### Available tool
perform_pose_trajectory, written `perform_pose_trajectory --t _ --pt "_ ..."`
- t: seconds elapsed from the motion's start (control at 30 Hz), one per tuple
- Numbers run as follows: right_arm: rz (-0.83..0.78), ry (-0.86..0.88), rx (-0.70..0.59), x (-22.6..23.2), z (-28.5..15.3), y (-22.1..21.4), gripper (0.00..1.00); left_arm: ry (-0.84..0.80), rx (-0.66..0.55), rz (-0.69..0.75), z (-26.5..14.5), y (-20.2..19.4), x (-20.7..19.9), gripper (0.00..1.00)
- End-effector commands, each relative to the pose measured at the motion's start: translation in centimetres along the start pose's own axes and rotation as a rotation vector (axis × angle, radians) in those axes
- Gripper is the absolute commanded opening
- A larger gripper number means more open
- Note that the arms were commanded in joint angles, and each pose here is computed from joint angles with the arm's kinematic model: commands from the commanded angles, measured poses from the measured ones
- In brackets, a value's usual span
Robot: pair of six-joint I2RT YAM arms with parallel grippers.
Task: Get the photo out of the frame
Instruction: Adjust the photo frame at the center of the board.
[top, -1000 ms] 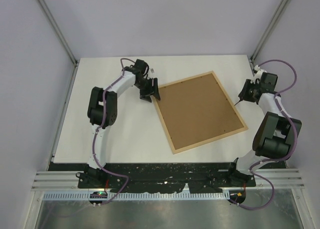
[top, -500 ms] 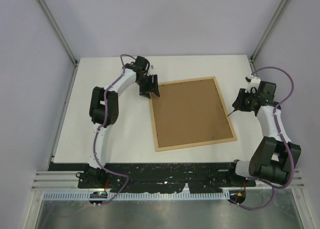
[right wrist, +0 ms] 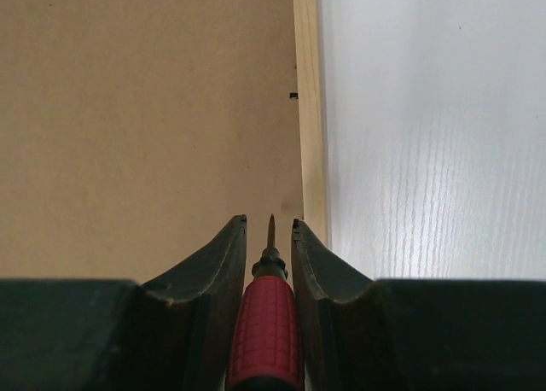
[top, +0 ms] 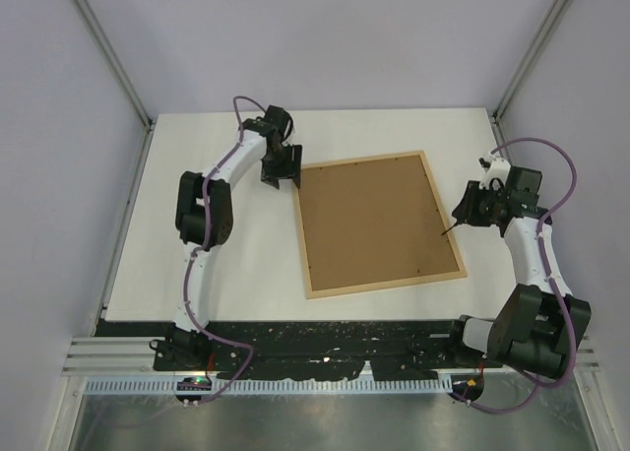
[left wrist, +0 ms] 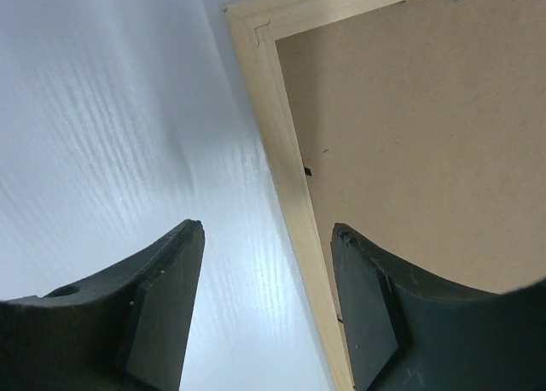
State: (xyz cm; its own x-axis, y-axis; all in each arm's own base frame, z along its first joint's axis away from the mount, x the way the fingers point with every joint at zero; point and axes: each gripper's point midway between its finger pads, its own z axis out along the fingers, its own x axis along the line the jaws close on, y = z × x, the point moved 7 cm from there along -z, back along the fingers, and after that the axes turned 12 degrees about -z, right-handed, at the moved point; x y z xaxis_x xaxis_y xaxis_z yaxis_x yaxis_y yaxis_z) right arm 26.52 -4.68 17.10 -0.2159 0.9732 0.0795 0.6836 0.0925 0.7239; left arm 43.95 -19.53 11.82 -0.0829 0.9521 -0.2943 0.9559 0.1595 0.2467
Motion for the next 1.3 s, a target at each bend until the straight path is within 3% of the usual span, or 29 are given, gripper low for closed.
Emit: perform_pose_trajectory --t 0.0,0.4,0.73,1.27 --pt "-0.043 0.015 -0.075 0.6 -1.0 1.2 0.08 0.064 -0.023 0.027 0.1 0.6 0.5 0.65" --pt "-0.064 0.096 -0.041 1.4 -0.7 0.2 0.08 0.030 -0.012 0.025 1.3 0.6 -1.2 0.64" --pt "-0.073 0.160 -0.024 2.6 -0.9 -0.4 0.08 0.019 -0.026 0.020 1.5 0.5 -2.3 0.55" --pt "-0.279 0.297 0.016 4.4 -3.1 -1.5 0.08 -0.044 0.051 0.060 1.6 -3.1 -4.5 0.40"
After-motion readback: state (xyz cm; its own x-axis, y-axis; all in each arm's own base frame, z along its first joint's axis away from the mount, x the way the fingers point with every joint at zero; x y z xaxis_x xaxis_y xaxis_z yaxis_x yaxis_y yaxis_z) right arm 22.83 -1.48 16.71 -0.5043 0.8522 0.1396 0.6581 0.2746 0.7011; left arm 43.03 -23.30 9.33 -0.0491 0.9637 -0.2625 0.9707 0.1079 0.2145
